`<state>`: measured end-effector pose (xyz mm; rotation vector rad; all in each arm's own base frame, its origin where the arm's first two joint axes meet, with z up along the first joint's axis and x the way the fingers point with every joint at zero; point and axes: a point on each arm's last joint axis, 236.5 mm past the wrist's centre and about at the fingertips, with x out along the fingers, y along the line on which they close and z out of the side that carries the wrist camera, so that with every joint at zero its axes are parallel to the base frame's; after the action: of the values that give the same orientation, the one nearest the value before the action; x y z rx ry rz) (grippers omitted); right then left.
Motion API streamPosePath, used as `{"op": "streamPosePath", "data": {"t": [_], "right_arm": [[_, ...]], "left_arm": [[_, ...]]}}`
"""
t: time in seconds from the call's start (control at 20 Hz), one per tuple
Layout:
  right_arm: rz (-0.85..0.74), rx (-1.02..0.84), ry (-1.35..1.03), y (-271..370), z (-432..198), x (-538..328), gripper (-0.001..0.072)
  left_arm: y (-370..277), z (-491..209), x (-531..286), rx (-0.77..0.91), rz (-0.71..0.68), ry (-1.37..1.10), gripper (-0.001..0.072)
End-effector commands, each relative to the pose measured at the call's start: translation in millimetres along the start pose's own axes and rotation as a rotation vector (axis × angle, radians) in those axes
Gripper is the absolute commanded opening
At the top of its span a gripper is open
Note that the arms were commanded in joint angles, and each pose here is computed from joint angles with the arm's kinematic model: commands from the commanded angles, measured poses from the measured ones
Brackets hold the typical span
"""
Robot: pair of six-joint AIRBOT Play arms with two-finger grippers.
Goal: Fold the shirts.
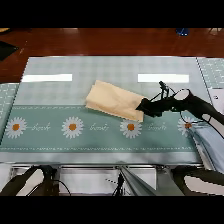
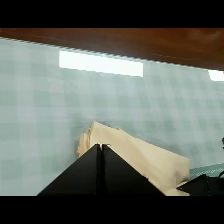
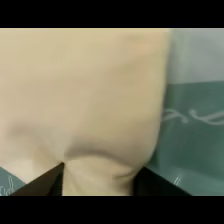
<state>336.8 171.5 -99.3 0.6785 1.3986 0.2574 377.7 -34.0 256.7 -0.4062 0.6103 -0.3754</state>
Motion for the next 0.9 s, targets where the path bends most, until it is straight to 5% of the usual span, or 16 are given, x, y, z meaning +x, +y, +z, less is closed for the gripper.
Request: {"op": "streamPosePath", "data": {"t": [0.0, 0.45, 0.85], "right_arm": [[0.075, 0.029, -0.070, 31.2, 8.5, 13.1, 0.0045], [0.225, -0.223, -0.560, 116.6, 56.5, -278.9, 0.0026], [-0.335, 0.030, -0.672, -26.5, -25.0, -411.1, 0.0025]], "left_arm": [[0.0, 0.0, -0.2, 0.001, 0.000, -0.001, 0.0021], [17.1, -3.6, 17.3, -0.027, 0.005, 0.033, 0.0021], [56.7, -22.9, 58.7, -0.124, 0.008, 0.135, 0.0021]]}}
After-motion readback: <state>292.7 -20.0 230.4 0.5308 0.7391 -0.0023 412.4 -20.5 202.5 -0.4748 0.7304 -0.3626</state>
